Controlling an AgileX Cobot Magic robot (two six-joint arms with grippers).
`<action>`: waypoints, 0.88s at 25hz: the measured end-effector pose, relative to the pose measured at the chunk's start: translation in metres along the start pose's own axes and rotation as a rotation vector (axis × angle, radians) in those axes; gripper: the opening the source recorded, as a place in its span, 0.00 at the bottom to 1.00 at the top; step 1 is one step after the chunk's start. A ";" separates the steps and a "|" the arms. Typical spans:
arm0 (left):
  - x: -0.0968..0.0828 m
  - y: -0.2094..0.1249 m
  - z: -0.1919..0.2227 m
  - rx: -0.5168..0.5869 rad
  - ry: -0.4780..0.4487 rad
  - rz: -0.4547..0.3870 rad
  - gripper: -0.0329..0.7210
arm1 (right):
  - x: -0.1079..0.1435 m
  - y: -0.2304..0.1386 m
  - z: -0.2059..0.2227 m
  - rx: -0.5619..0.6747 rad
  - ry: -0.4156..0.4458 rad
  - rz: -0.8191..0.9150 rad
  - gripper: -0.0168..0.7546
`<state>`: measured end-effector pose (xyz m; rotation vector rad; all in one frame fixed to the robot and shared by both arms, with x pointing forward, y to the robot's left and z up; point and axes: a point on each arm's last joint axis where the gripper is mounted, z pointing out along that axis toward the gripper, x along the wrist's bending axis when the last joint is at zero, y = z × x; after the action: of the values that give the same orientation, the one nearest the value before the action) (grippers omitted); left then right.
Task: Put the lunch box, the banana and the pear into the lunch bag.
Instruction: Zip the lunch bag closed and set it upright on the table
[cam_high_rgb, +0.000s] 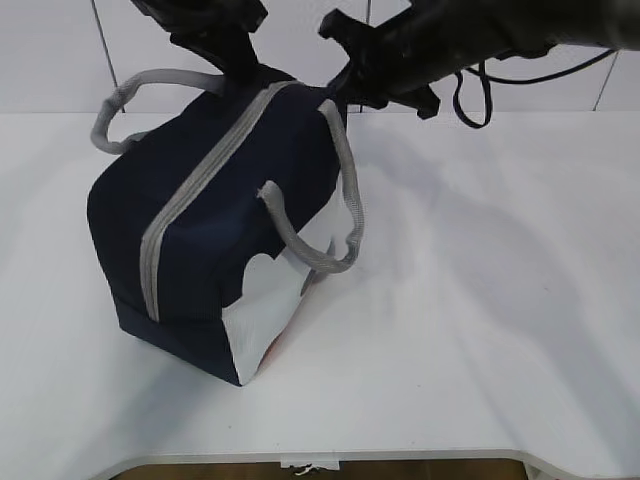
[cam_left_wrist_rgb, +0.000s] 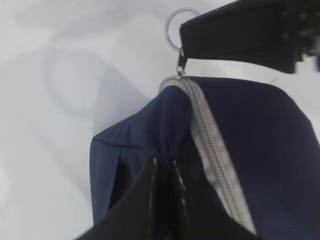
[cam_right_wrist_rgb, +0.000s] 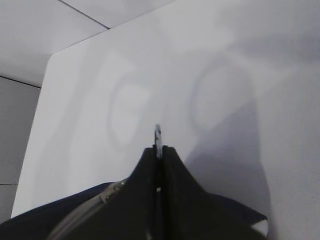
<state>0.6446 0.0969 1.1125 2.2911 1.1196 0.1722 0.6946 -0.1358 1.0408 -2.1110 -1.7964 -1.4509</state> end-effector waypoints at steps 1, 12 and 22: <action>0.000 0.000 -0.001 0.002 -0.001 0.002 0.06 | -0.004 -0.002 0.005 0.011 -0.007 0.005 0.02; -0.004 -0.001 -0.014 0.005 0.004 0.017 0.06 | -0.026 -0.011 0.029 0.064 -0.034 0.053 0.02; -0.001 0.000 -0.009 -0.008 0.015 0.018 0.06 | -0.020 0.002 0.024 0.073 -0.011 -0.072 0.10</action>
<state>0.6407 0.1000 1.1201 2.2974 1.1045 0.2012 0.7126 -0.1382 1.0154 -2.0449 -1.9168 -1.3679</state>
